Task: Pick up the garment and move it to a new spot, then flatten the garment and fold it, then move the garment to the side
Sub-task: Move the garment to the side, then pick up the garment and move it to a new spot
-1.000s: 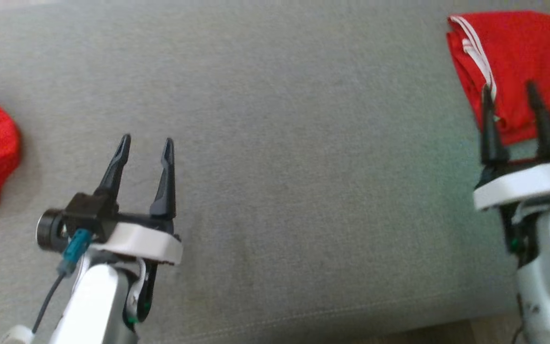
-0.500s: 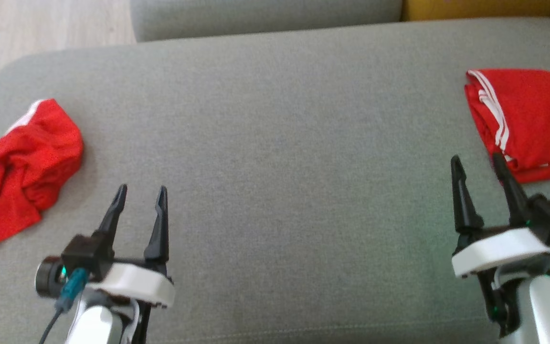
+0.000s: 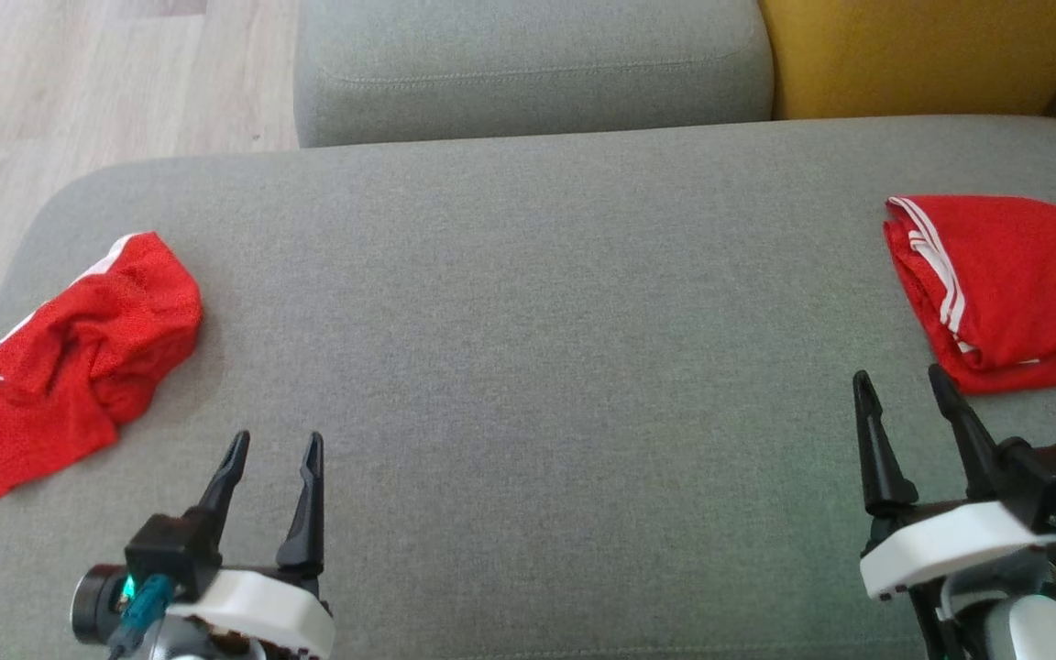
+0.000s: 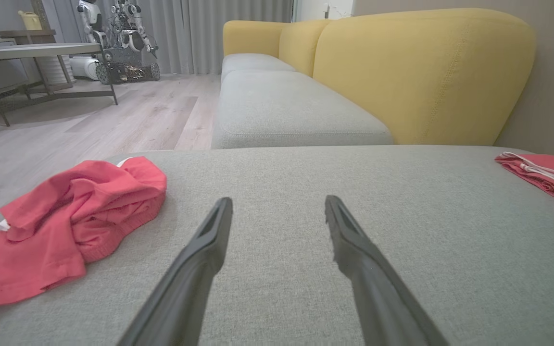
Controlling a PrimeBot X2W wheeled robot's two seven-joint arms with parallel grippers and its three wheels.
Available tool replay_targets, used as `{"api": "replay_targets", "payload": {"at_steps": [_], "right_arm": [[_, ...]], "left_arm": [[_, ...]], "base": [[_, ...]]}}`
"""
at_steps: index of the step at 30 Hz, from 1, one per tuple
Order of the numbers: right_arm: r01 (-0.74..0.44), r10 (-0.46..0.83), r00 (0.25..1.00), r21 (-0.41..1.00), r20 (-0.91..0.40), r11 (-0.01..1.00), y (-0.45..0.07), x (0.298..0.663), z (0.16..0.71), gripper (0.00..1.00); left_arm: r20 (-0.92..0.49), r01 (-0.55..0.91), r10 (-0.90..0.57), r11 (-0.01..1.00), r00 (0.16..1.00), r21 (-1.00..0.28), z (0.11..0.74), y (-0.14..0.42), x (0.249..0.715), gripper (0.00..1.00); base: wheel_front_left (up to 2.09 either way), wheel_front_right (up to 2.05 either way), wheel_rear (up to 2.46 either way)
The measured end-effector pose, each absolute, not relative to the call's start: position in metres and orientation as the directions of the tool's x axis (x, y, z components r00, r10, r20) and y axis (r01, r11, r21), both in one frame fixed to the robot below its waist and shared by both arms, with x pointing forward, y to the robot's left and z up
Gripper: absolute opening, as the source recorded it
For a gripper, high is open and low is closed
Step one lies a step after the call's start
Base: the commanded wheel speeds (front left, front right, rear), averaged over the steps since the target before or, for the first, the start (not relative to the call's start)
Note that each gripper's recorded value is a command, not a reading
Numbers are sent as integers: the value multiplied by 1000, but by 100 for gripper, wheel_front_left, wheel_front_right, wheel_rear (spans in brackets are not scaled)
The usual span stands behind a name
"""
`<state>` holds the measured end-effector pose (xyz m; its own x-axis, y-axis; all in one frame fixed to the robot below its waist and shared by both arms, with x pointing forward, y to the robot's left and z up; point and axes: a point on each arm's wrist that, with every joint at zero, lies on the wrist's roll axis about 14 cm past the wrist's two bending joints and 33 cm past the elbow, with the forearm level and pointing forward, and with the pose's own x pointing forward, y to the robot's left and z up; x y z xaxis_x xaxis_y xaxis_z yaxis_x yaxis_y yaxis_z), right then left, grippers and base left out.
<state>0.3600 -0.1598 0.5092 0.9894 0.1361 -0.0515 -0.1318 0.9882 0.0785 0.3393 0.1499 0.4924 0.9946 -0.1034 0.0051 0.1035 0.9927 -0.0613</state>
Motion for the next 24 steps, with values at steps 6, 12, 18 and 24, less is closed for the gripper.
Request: {"api": "replay_targets", "payload": {"at_steps": [6,12,18,24], "right_arm": [[-121,125,991,69,-56,990,-162,355,511,100],[-115,119,991,60,-68,992,-164,352,508,100],[-112,116,991,60,-67,992,-165,352,509,100],[-106,110,991,61,-70,993,-167,352,508,100]], "left_arm": [[9,103,-103,993,995,-56,495,151,337,100],[15,107,-106,993,994,-52,498,151,337,100],[14,102,-102,993,995,-51,498,151,338,100],[12,105,-104,993,994,-55,497,151,339,100]], "base": [[0,0,0],[0,0,0],[0,0,0],[0,0,0]]}}
